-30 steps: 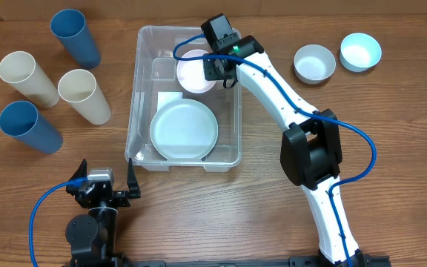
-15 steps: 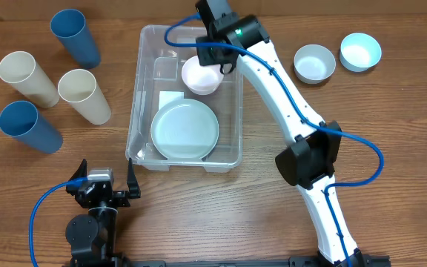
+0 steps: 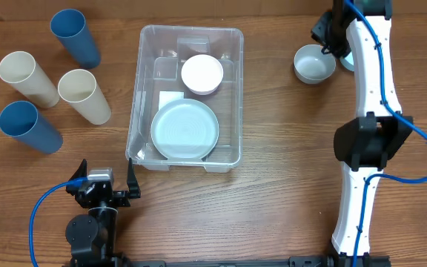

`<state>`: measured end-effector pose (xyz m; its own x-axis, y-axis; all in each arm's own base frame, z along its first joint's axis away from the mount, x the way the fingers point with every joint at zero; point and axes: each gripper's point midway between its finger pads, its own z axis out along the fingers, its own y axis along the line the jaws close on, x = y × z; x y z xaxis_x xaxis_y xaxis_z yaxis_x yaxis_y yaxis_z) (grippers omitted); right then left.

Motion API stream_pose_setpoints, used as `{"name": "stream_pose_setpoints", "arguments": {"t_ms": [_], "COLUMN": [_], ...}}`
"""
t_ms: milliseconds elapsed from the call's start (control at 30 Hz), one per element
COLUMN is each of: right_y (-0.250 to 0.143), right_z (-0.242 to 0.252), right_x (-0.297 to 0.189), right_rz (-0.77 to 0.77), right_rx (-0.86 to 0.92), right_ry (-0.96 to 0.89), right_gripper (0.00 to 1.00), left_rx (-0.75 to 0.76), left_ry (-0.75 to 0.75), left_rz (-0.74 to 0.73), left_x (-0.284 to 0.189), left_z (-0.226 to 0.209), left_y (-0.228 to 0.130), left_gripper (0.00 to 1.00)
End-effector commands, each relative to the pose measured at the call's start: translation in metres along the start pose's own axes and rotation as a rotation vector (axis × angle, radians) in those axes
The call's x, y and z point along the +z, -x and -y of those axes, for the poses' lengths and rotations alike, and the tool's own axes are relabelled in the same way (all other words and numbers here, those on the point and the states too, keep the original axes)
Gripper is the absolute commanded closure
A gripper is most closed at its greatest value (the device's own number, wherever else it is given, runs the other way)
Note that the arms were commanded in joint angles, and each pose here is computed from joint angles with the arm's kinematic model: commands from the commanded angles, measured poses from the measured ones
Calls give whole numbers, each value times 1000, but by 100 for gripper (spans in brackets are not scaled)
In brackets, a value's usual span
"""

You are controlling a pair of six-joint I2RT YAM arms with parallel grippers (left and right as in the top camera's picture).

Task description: Pack container

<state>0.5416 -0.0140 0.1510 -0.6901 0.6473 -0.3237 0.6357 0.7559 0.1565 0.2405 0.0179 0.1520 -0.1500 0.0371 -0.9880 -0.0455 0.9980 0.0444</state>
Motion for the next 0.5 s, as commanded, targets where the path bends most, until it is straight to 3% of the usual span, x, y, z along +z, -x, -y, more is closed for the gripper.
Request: {"name": "stream_pose_setpoints", "arguments": {"t_ms": [0,167,433,467], "right_y": [-5,-9,-27,-27], "right_z": [20,67,69,68], "right_x": [36,74,112,112], "right_rz": [-46,-108,-147,-146], "right_rx": [74,172,152,152], "right_ry": [-44,-130,-99,-98], "right_gripper": [59,62,62,66], "left_rx": [11,11,11,11], "left_ry": [9,9,9,9], "left_rz": [6,6,6,6], "left_x": [0,0,0,0], "left_z": [-2,-2,-2,-2], "left_y": [1,1,1,1], "left_gripper": [0,0,0,0]}}
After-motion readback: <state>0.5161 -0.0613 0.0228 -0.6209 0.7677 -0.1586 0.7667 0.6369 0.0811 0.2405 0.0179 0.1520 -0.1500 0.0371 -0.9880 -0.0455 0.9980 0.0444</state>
